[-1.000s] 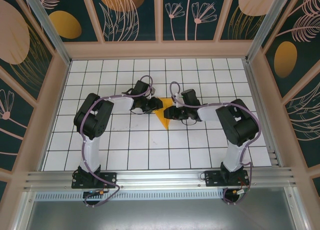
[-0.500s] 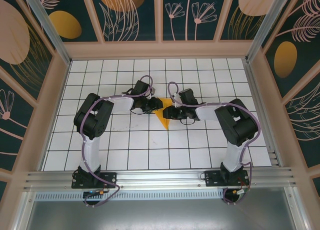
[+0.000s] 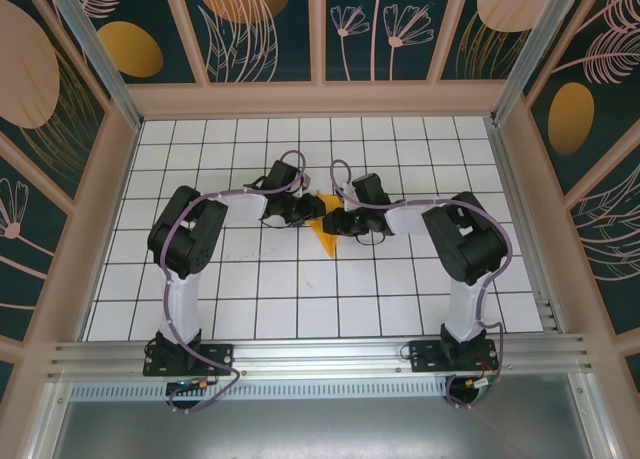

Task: Fold a paper plane with a square sheet of paper (fold left side to right side)
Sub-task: Fourth fold the wing at the center of the table.

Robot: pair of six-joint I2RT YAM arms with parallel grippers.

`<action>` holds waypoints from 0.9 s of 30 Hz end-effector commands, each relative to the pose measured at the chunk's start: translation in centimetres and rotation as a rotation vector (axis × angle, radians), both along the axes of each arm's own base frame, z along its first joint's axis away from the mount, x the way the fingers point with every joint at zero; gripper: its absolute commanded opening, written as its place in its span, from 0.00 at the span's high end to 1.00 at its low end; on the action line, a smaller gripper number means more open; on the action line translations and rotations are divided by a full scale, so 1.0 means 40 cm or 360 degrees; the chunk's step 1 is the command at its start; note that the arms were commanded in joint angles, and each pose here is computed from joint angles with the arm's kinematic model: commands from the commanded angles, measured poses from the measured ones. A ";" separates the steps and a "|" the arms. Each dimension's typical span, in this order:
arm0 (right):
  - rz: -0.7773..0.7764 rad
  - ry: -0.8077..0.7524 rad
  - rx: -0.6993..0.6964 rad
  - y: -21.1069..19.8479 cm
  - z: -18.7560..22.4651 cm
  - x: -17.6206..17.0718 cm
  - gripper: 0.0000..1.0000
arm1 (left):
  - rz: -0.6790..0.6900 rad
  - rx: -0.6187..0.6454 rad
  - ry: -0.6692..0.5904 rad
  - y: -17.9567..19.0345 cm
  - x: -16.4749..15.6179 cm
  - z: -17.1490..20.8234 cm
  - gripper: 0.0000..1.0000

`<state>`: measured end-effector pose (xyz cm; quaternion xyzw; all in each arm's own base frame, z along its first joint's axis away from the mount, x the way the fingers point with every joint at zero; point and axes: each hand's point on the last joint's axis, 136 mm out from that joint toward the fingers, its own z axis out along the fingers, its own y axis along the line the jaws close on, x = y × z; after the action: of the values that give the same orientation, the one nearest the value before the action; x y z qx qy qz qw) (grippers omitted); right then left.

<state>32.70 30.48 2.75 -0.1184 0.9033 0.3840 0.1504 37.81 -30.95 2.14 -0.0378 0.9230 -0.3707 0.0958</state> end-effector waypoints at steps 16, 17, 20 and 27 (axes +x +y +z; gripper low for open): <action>-0.0039 -0.0092 0.0258 -0.077 0.134 0.018 0.53 | 0.0023 0.0237 0.0103 0.054 -0.041 -0.138 0.65; -0.0062 -0.0076 0.0255 -0.078 0.131 0.026 0.53 | 0.0024 0.0236 0.0105 0.054 -0.042 -0.138 0.65; -0.0104 -0.0016 0.0241 -0.076 0.114 0.043 0.57 | 0.0025 0.0236 0.0105 0.054 -0.042 -0.138 0.65; -0.0174 0.0060 0.0239 -0.066 0.085 0.077 0.60 | 0.0024 0.0229 0.0097 0.053 -0.039 -0.133 0.65</action>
<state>34.71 27.36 5.88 -0.0607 0.8837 0.4353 0.1612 37.82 -30.95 2.14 -0.0376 0.9230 -0.3708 0.0960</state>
